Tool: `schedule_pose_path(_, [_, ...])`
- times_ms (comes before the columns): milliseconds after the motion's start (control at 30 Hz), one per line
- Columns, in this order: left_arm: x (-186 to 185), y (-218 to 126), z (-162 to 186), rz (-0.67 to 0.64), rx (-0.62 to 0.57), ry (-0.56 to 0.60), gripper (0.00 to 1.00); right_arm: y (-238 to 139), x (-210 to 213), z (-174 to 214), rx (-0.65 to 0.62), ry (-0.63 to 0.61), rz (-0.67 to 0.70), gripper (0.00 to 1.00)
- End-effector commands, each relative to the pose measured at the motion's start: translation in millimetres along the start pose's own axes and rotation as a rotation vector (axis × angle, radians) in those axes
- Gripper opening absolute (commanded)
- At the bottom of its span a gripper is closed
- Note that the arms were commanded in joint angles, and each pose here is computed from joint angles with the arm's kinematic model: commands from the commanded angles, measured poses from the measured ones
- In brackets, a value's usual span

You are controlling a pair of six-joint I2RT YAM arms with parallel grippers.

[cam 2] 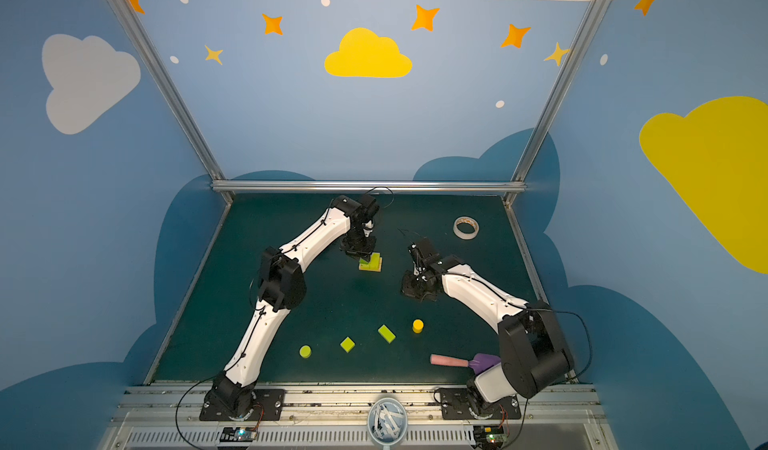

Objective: Build the wood block tower
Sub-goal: 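Lift the cube with the left gripper and carry it over the stack, then lower the held cube onto the top of the lime-green stack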

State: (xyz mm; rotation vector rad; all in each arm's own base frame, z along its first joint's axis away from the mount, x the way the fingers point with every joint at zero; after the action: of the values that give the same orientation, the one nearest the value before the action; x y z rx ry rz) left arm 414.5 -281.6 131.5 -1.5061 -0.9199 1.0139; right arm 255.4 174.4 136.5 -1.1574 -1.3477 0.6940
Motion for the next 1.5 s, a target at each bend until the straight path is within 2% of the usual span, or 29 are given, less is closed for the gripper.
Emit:
schedule_pose_path(0, [-1.7, 5.3, -0.3, -0.007, 0.014, 0.004, 0.26, 0.6, -6.4, 5.1, 0.017, 0.01, 0.016, 0.0])
schedule_pose_path(467, [-1.1, 12.0, -9.9, -0.03, -0.01, 0.004, 0.27, 3.9, -7.3, 5.4, 0.025, 0.016, 0.015, 0.0])
schedule_pose_path(1467, [1.5, 19.8, -8.5, -0.049, 0.008, -0.015, 0.3, 3.9, -6.2, 6.8, 0.029, 0.022, 0.0, 0.0])
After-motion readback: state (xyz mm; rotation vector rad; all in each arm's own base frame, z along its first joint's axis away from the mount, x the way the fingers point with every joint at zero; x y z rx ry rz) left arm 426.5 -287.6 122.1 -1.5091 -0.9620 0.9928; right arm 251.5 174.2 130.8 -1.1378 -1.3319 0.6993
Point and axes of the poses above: each gripper's point midway between its finger pads, its own y axis out along the fingers, its own x axis along the line the jaws close on, z = x × y, the point moved 6 cm from there along -y, back along the fingers, and after that the axes turned 7 degrees about y, right-handed, at the moved point
